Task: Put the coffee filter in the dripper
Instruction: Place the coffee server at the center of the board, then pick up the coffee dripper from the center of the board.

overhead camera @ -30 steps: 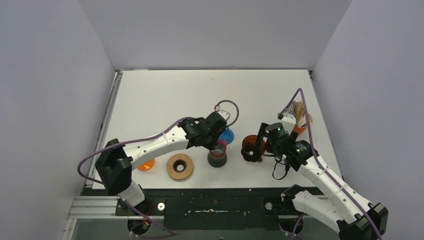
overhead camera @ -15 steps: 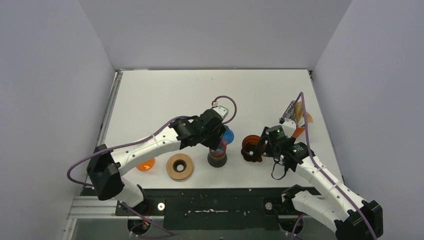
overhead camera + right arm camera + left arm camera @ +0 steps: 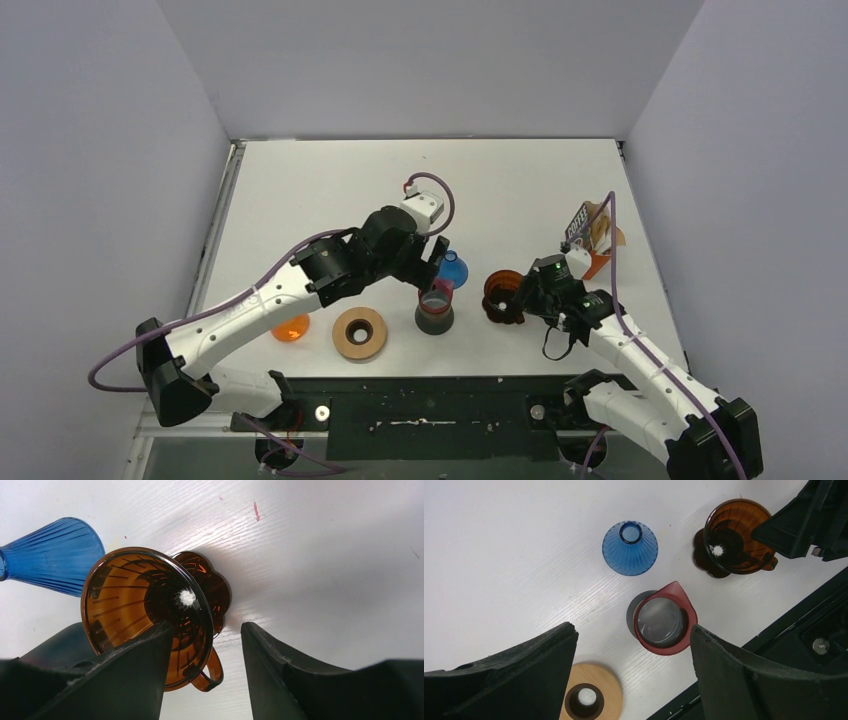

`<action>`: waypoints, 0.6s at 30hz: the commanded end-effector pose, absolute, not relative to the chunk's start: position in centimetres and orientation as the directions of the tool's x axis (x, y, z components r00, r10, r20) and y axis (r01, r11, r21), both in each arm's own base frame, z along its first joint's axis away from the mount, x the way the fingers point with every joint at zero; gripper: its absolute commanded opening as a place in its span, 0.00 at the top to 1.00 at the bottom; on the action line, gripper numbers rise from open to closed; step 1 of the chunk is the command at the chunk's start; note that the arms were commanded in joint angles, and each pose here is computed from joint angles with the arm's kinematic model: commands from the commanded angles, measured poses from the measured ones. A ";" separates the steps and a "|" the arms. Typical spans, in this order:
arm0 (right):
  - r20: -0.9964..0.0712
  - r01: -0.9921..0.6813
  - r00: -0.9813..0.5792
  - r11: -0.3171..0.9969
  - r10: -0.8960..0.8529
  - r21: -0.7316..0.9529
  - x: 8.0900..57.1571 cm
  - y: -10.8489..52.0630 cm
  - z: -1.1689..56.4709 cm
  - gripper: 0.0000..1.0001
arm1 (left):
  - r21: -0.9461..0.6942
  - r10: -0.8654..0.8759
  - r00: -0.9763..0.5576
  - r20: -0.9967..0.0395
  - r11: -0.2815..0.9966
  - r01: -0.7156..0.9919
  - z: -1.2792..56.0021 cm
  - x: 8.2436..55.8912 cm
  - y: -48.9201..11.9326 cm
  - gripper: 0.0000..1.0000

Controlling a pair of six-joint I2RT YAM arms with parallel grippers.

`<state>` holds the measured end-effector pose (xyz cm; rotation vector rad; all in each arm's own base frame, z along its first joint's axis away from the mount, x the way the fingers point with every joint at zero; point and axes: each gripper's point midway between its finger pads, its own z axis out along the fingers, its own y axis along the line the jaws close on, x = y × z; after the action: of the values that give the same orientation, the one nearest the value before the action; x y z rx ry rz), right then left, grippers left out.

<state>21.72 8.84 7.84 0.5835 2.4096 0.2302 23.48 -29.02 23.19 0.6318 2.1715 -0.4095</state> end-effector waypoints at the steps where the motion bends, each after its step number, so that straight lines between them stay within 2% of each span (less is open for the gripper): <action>1: -0.550 0.370 -0.642 0.844 0.534 0.388 23.0 9.5 8.5 0.51 | -0.100 0.206 -0.415 -0.886 0.790 0.605 28.3 23.9 -29.2 0.17; 11: -0.528 0.408 -0.624 0.816 0.577 0.410 22.9 9.4 8.0 0.68 | -0.067 0.181 -0.335 -0.925 0.789 0.611 28.9 23.9 -27.9 0.14; 16: -0.517 0.415 -0.620 0.806 0.590 0.422 22.7 9.5 7.8 0.74 | -0.066 0.184 -0.342 -0.921 0.794 0.604 28.3 23.9 -27.7 0.14; 18: -0.517 0.417 -0.613 0.800 0.597 0.430 22.7 9.4 7.9 0.79 | -0.069 0.183 -0.347 -0.920 0.795 0.603 28.1 23.9 -27.7 0.14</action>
<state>21.73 9.22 6.75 0.7021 2.3930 0.2952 23.15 -27.46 25.78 0.6401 1.9927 -0.4551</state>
